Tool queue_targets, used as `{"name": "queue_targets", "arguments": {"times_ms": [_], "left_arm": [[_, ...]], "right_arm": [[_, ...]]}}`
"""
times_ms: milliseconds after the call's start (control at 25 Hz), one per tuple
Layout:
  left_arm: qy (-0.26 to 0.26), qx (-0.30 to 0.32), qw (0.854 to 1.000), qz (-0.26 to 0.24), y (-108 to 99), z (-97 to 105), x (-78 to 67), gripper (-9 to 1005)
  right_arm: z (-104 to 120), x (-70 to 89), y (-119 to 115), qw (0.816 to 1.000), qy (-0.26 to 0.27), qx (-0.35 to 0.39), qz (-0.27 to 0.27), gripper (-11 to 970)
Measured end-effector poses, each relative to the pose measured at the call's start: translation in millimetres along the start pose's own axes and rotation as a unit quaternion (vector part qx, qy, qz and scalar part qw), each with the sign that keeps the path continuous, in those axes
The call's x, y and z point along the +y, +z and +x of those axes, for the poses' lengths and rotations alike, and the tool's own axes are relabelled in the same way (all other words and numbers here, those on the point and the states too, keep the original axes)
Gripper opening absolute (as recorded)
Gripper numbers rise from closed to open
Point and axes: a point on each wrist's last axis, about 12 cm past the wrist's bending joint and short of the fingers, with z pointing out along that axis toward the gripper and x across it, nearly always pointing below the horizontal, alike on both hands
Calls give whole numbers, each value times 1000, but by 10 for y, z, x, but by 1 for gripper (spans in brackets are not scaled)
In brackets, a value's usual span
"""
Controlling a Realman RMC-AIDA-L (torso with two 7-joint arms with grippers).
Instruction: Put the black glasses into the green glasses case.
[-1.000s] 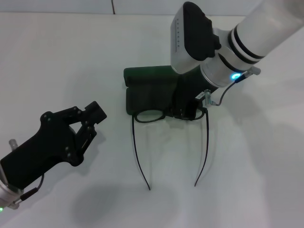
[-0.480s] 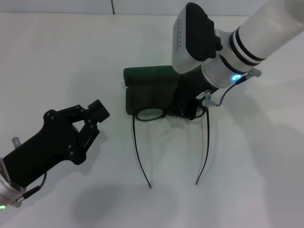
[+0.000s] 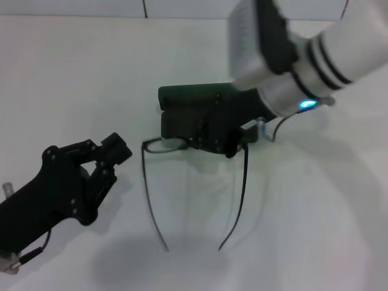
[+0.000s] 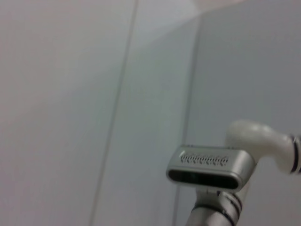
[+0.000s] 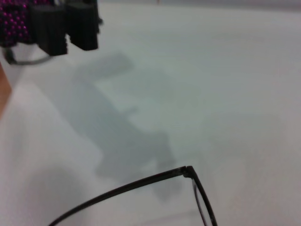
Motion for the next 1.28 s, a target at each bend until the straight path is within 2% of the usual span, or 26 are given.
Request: {"name": "queue_targets", "arguments": {"times_ms": [120, 280, 360, 560, 760, 880, 1040, 1280], "left_arm": [[8, -24, 999, 44, 100, -63, -17, 110], [4, -56, 993, 101, 274, -146, -6, 82], [-4, -62, 991, 120, 375, -165, 19, 68], [-26, -63, 981, 184, 740, -222, 119, 33], [-45, -59, 971, 226, 1072, -233, 181, 29], [-50, -52, 970, 231, 1209, -198, 189, 28], [-50, -45, 971, 229, 1285, -175, 197, 28], [-51, -45, 973, 221, 1261, -163, 197, 28]], "right_arm": [[92, 105, -242, 998, 20, -56, 19, 32], [258, 215, -537, 986, 46, -152, 45, 32], [367, 255, -687, 976, 61, -203, 50, 32], [566, 307, -886, 949, 98, -298, 33, 32], [678, 371, -909, 921, 108, -375, -14, 32], [691, 383, -886, 914, 110, -390, -31, 32], [696, 411, -869, 913, 108, -391, -43, 32], [713, 440, -867, 910, 111, -396, -52, 32]]}}
